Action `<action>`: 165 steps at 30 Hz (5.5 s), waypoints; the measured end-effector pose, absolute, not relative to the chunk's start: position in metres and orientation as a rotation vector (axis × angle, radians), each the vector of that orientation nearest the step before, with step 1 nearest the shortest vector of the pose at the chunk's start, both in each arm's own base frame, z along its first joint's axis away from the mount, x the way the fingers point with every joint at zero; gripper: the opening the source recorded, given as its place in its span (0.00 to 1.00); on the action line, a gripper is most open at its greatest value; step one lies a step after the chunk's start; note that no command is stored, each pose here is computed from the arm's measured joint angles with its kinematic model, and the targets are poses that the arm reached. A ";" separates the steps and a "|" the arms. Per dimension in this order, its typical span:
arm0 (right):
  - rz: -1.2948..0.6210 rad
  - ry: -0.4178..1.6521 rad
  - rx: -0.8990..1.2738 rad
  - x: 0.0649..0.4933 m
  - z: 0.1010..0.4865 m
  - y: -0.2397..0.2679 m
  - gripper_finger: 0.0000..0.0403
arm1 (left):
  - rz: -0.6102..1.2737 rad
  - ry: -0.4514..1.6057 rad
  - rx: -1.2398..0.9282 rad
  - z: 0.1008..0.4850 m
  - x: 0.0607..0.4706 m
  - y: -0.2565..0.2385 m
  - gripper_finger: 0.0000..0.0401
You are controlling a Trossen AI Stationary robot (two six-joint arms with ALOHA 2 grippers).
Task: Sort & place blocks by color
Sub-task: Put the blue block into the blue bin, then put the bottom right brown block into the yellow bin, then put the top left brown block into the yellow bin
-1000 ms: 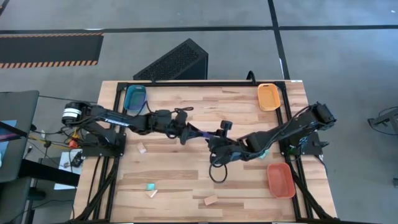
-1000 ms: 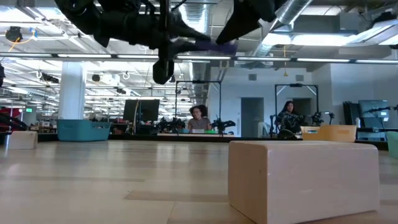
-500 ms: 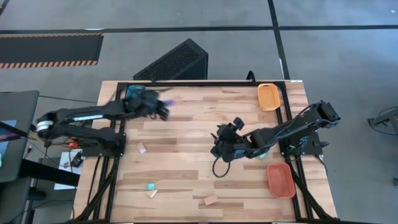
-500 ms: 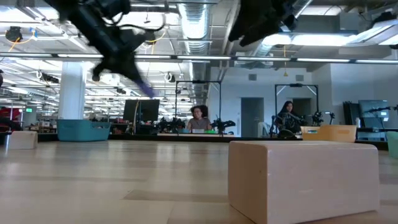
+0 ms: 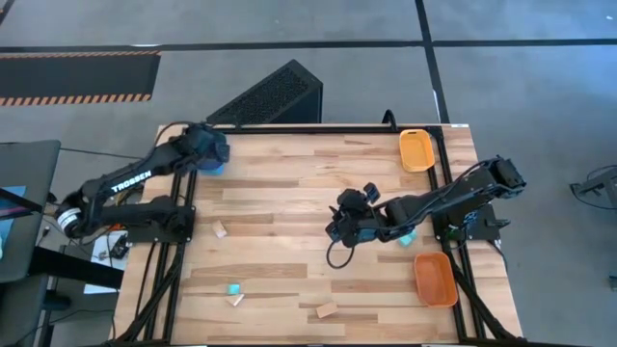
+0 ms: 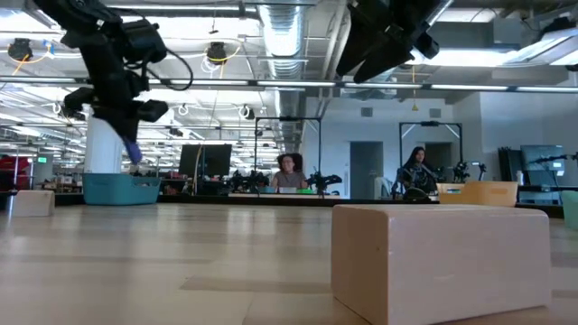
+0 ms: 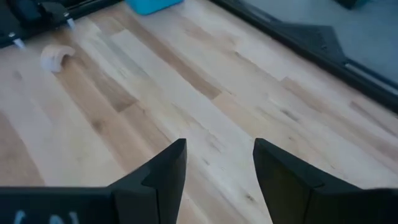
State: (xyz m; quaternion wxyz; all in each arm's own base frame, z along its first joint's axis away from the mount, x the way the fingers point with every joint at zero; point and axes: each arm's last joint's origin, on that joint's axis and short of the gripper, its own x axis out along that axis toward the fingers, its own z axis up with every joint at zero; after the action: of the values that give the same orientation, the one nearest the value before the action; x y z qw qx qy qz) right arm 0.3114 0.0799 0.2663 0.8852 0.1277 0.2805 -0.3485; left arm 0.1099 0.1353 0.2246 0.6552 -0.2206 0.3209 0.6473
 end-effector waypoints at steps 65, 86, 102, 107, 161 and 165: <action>-0.281 1.161 0.530 0.304 0.185 0.206 0.39 | 0.132 0.532 -0.433 0.185 0.236 -0.151 0.38; 0.188 0.900 0.101 0.309 0.190 0.239 0.47 | 0.003 0.514 -0.215 0.194 0.242 -0.153 0.38; 0.283 0.880 -0.037 0.334 0.153 0.238 0.71 | -0.013 0.509 -0.168 0.194 0.241 -0.156 0.53; 0.292 0.908 -0.042 0.334 0.145 0.239 0.71 | -0.063 0.545 -0.183 0.192 0.239 -0.157 0.61; -0.234 0.545 0.293 0.248 0.224 0.218 0.02 | 0.070 0.152 -0.328 0.287 0.303 -0.112 0.62; -0.174 0.554 0.271 0.250 0.226 0.221 0.03 | 0.092 0.143 -0.223 0.310 0.308 -0.113 0.62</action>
State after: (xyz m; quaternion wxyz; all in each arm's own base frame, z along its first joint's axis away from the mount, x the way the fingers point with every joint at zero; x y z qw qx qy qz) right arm 0.2501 0.2215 0.2256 0.9491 0.1331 0.2724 -0.0854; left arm 0.3077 -0.1128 0.3100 0.9902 -0.1111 0.0714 0.0460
